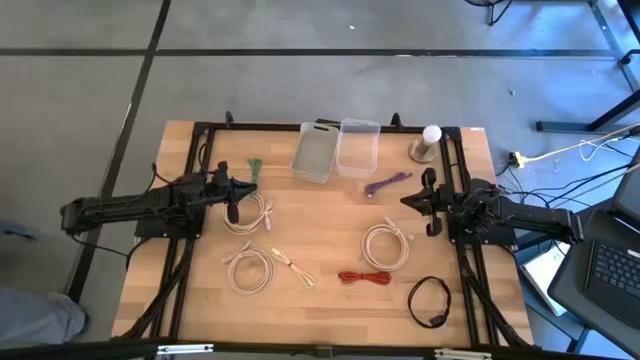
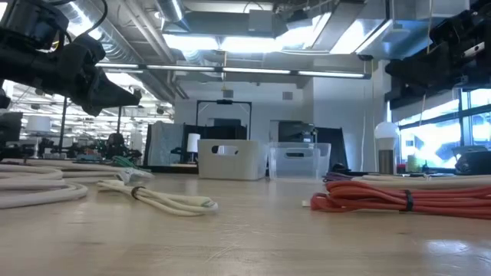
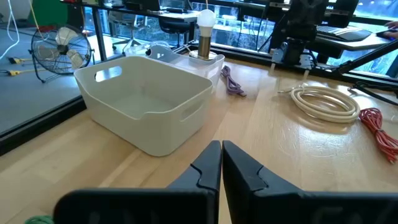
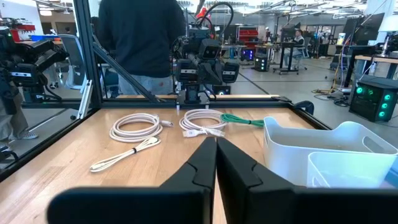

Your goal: Pick & Place USB Port

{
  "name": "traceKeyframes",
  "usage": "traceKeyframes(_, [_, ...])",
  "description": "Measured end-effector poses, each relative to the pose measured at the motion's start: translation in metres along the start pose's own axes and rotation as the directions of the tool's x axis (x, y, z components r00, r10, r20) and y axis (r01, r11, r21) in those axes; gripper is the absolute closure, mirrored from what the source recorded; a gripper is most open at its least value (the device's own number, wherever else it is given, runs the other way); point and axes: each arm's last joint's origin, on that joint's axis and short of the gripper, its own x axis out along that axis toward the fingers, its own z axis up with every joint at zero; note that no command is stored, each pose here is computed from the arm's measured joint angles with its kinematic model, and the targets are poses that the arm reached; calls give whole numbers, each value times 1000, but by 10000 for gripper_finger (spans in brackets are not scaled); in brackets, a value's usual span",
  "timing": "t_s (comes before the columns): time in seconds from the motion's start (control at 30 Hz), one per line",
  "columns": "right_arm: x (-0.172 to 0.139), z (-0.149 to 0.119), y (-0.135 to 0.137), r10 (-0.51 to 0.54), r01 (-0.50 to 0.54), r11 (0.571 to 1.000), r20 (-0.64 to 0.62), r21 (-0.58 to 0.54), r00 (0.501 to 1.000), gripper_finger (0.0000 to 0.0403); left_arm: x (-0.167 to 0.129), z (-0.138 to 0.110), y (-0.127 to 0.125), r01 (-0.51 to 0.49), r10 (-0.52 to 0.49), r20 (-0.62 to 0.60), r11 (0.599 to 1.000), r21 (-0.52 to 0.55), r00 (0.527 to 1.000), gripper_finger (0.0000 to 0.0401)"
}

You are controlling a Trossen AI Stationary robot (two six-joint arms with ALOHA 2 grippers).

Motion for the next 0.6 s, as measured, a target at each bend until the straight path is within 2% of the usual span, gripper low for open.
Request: traceKeyframes(0.6, [0, 0, 0, 0, 0, 1000, 0, 0, 1000, 388, 0, 0, 0, 0, 0, 0, 1000, 0, 1000, 393])
